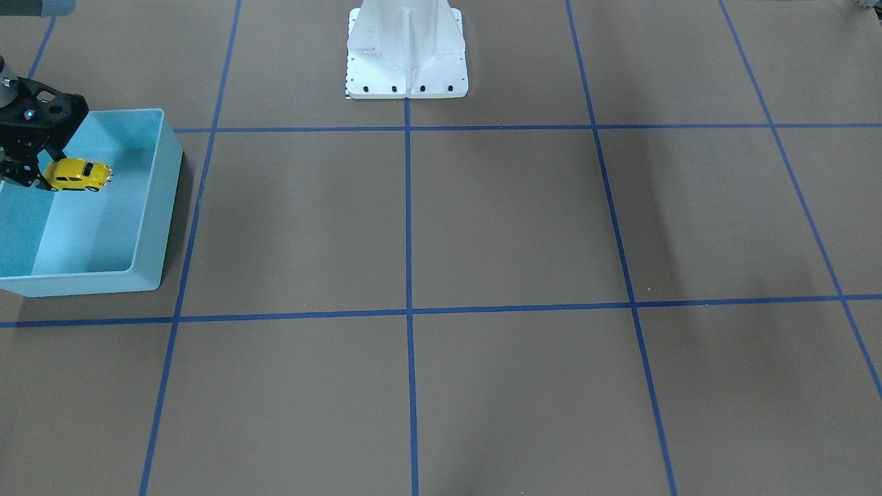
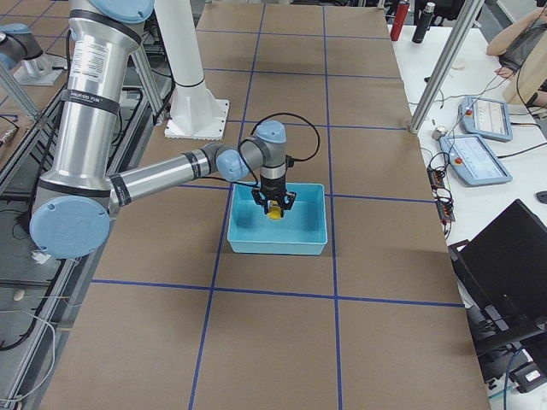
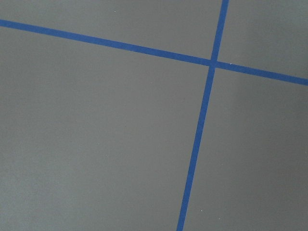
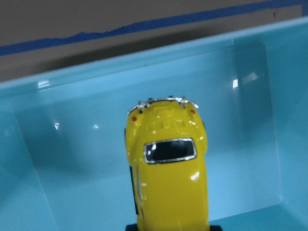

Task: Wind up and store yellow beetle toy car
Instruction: 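Open the right gripper to release the car inside the bin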

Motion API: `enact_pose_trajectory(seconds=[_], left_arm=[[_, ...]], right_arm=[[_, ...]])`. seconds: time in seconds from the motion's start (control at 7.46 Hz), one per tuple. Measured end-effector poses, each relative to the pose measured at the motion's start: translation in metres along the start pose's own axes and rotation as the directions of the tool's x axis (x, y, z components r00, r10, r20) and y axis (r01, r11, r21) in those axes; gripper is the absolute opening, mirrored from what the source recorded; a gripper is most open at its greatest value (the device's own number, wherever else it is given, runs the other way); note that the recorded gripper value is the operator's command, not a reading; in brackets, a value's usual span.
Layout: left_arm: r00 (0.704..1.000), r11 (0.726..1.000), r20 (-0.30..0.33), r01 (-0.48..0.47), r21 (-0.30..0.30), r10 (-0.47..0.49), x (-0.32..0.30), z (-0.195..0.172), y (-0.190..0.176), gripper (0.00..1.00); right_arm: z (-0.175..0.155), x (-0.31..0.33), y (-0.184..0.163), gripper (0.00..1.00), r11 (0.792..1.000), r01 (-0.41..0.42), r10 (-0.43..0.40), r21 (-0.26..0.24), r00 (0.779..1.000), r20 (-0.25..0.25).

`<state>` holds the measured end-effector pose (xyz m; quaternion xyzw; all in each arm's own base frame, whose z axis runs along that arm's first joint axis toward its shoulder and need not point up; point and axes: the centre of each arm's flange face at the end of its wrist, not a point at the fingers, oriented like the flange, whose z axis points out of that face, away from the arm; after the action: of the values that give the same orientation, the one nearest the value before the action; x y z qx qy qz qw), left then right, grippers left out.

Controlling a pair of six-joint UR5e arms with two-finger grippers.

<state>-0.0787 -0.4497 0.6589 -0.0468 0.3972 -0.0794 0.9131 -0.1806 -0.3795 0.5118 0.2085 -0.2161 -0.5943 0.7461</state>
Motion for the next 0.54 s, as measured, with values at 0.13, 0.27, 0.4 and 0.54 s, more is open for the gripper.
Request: enact_pose_trajectory(seconds=[0.13,0.27,0.4,0.54], left_arm=[[1.0,1.0,0.003,0.0,0.0,0.0,-0.0003,0.0,0.0,1.0],[1.0,1.0,0.018,-0.001,0.002,0.001,-0.0018,0.0,-0.0001,1.0],[0.999,1.0,0.038,-0.002,0.004,0.002,-0.0038,-0.0001,-0.0004,1.0],[0.999,1.0,0.048,-0.003,0.005,0.003,-0.0047,-0.0002,-0.0006,1.0]], right_arm=[[0.0059,0.001,0.0032,1.0,1.0,-0.004,0.004,0.009,1.0,0.003],[0.0077,0.0017,0.0029,1.0,1.0,-0.005,0.005,0.016,1.0,0.005],[0.0075,0.0026,0.0023,1.0,1.0,-0.006,0.006,0.02,1.0,0.005],[0.0059,0.0041,0.0024,1.0,1.0,-0.01,0.01,0.024,1.0,0.003]])
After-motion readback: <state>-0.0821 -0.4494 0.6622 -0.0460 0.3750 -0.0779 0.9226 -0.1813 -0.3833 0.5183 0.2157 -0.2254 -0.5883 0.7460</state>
